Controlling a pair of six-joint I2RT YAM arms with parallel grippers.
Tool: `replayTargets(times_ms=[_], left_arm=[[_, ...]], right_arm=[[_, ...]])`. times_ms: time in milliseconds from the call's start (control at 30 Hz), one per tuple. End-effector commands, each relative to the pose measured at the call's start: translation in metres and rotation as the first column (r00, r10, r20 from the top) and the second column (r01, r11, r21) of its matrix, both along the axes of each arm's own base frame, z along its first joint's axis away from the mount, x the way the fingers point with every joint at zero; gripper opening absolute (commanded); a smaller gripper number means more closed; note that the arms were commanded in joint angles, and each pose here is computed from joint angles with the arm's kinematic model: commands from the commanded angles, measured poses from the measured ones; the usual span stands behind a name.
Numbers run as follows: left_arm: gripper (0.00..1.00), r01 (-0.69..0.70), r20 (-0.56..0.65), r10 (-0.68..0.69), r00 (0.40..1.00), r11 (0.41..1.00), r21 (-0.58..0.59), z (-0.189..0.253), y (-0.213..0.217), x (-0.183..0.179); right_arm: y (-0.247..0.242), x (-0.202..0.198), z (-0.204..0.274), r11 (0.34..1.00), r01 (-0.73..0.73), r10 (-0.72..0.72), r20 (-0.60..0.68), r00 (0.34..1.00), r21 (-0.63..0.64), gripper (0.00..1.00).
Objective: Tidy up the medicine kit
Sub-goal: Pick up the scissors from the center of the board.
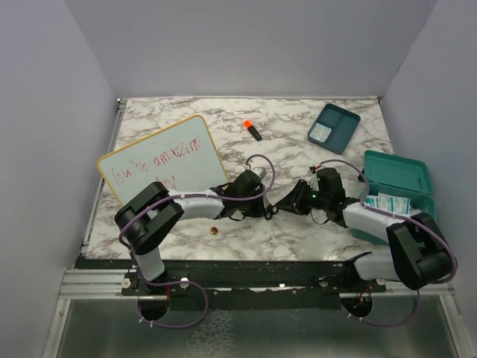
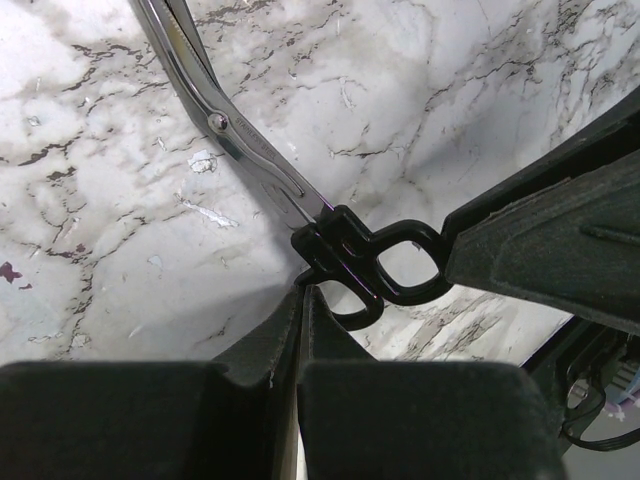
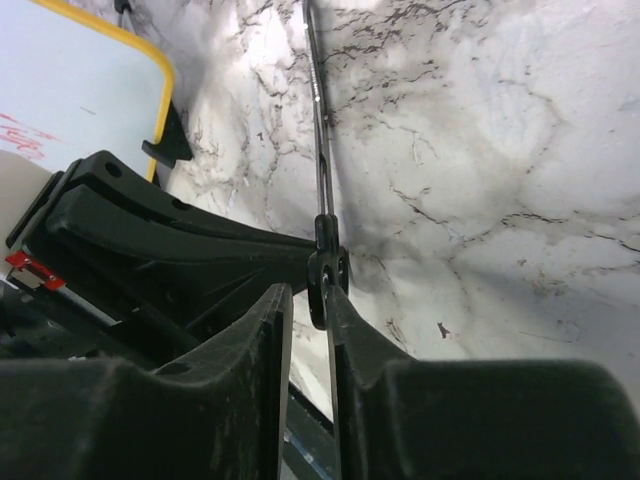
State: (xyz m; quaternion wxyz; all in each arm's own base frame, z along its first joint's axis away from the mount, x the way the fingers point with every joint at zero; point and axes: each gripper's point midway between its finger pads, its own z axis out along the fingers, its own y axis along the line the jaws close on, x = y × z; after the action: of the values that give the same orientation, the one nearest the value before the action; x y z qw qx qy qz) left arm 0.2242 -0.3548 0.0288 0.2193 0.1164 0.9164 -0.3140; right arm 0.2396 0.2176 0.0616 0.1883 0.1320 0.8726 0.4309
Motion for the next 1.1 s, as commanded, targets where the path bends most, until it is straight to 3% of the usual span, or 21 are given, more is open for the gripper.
replayTargets(times_ms=[0,367,667,767,1067], left_arm=[[0.0,0.018,-0.014,-0.017,1.0,0.999,0.039,-0.01,0.011,-0.011],[0.0,0.016,-0.011,-0.015,1.0,0.999,0.032,-0.011,0.012,-0.012],[0.02,0.018,0.004,-0.018,1.0,1.0,0.013,-0.003,0.01,-0.01],[0.03,0.017,0.013,-0.017,1.0,1.0,0.006,0.001,0.009,-0.009],[0.23,0.027,0.063,-0.025,0.998,0.999,-0.037,0.037,0.005,-0.005]], right_arm=[[-0.009,0.006,-0.006,0.996,0.017,-0.015,0.034,0.999,-0.088,0.24],[0.001,0.005,-0.01,0.998,-0.039,0.04,0.025,0.999,-0.046,0.28],[0.006,0.003,-0.004,0.998,-0.064,0.065,0.036,0.997,-0.013,0.01],[0.008,0.002,0.0,0.997,-0.082,0.082,0.042,0.996,0.004,0.01],[-0.004,0.013,0.012,0.996,-0.027,0.034,0.08,0.996,-0.083,0.01]])
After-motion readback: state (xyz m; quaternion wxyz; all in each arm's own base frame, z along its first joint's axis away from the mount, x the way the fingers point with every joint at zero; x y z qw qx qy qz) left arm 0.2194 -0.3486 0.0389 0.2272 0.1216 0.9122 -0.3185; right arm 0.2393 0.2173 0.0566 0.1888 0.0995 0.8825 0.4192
